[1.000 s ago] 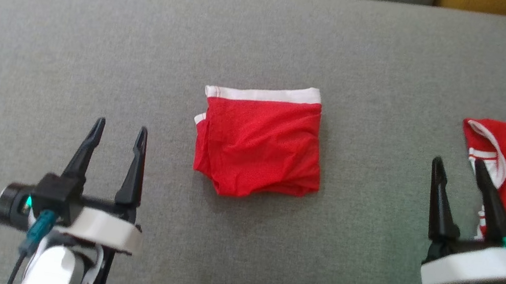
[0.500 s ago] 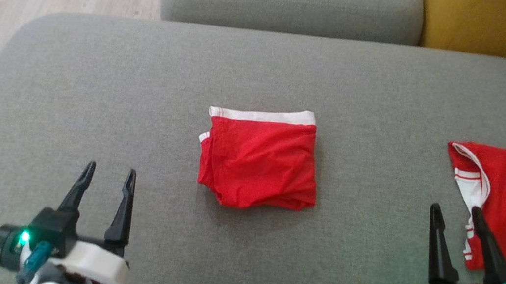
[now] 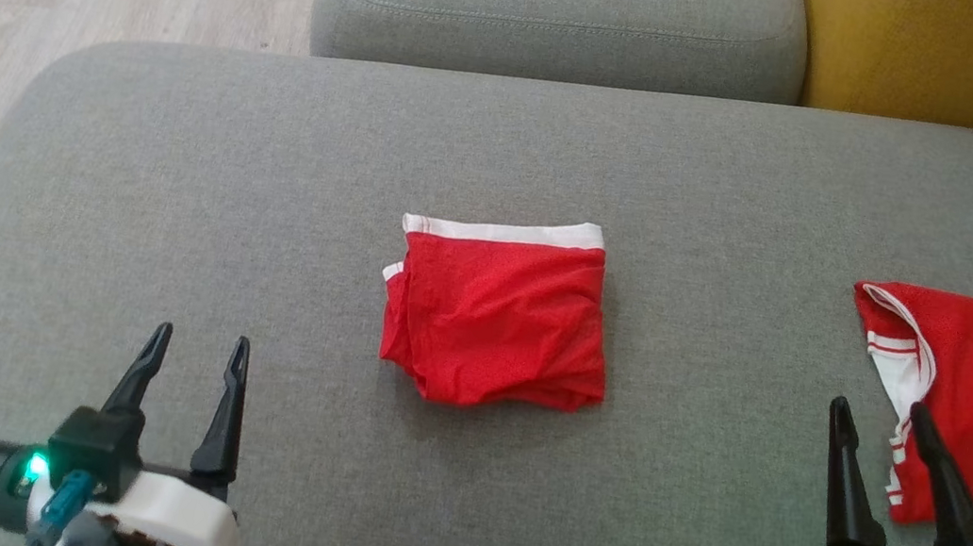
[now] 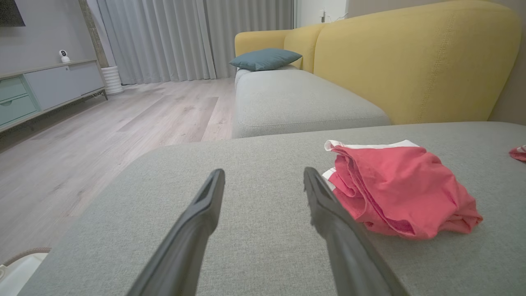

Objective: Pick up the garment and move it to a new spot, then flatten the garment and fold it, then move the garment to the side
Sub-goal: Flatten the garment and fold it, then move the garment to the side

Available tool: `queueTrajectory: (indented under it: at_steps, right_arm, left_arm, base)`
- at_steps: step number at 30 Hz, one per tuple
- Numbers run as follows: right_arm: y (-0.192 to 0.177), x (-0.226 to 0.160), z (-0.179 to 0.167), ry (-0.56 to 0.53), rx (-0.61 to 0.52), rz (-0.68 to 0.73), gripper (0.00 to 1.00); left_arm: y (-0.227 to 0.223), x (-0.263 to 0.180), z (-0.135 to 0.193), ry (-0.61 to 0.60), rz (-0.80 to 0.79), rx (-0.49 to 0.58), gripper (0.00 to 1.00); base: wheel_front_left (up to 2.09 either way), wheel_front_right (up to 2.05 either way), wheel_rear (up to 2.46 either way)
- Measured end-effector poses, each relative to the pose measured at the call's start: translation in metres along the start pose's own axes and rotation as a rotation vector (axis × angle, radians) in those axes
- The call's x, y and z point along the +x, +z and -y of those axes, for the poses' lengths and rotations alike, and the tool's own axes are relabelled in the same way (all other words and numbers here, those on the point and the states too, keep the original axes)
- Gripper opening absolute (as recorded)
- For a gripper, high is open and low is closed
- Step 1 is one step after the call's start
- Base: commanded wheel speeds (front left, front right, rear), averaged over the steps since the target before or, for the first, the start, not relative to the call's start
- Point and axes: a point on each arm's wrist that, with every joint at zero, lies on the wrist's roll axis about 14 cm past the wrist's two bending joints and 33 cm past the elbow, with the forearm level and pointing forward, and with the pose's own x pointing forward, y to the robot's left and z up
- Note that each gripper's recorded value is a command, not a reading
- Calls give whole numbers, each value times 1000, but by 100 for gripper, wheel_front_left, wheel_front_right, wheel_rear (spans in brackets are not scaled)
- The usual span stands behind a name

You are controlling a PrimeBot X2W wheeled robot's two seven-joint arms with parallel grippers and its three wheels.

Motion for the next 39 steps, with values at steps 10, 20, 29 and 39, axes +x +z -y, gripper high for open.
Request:
queueTrajectory:
  at_steps: [10,20,29,39]
  right_arm:
    - [-1,0,1,-2,-1,-4,100]
    - [-8,5,-3,11,1,-34,100]
    - [-46,59,-42,152,18,-167,100]
    - [-117,127,-105,347,20,-396,100]
  left_arm:
    - [-1,0,-1,3,-7,7,100]
    - [-3,1,0,3,-14,-2,100]
    - [19,32,-9,34,67,-6,100]
    - [23,46,-28,106,79,-2,100]
  base:
    - [0,0,0]
    - [0,0,0]
    - [0,0,0]
    - [0,0,0]
